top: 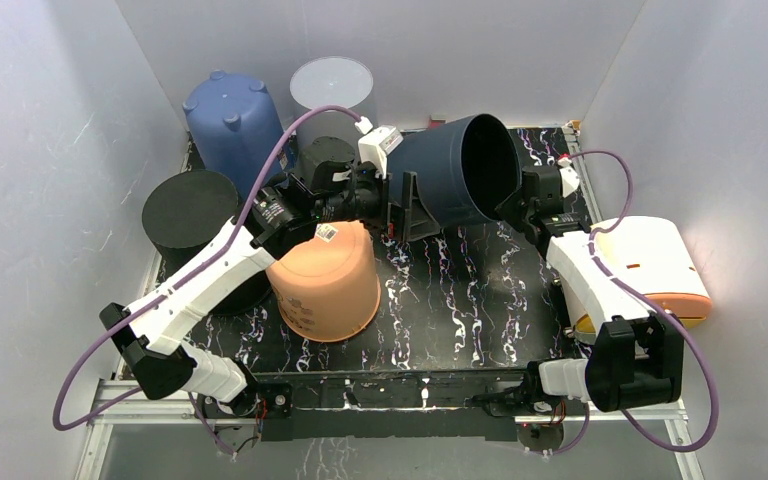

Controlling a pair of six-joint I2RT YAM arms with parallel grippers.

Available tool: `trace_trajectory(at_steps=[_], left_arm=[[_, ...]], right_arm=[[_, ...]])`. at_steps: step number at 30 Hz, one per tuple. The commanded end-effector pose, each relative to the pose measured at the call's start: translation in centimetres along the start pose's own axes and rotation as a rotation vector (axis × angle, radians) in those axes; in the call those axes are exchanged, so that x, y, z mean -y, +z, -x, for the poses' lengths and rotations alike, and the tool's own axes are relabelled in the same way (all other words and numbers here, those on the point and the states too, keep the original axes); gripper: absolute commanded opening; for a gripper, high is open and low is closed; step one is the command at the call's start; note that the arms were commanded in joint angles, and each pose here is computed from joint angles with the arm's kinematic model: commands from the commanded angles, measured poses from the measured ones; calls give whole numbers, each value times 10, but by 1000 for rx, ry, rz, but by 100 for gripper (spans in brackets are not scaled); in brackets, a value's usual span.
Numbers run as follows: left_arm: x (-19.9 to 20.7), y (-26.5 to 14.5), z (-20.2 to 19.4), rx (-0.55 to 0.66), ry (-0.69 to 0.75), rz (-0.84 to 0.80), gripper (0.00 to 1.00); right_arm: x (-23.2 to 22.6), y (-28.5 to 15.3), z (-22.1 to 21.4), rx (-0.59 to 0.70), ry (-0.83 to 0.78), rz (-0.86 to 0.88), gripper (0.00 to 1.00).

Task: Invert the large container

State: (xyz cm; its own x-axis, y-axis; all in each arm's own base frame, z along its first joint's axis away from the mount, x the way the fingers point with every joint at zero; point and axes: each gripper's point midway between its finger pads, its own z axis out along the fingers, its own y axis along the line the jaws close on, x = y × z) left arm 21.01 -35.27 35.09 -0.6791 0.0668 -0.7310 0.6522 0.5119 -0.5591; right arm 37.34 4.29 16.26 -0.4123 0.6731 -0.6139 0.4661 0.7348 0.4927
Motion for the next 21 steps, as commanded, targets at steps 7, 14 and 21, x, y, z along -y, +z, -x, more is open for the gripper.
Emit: trace_trajectory(at_steps=[7,14,21], left_arm=[[5,-18,19,100,37,9,98],[1,-18,15,91,38,22,98],[-8,-15,10,85,12,59,98]], right_arm=[[59,-1,-57,-194,-213,-141,50],[57,-9,-61,-205,-224,-106,69],[65,-14,-75,-272,-235,-120,77]])
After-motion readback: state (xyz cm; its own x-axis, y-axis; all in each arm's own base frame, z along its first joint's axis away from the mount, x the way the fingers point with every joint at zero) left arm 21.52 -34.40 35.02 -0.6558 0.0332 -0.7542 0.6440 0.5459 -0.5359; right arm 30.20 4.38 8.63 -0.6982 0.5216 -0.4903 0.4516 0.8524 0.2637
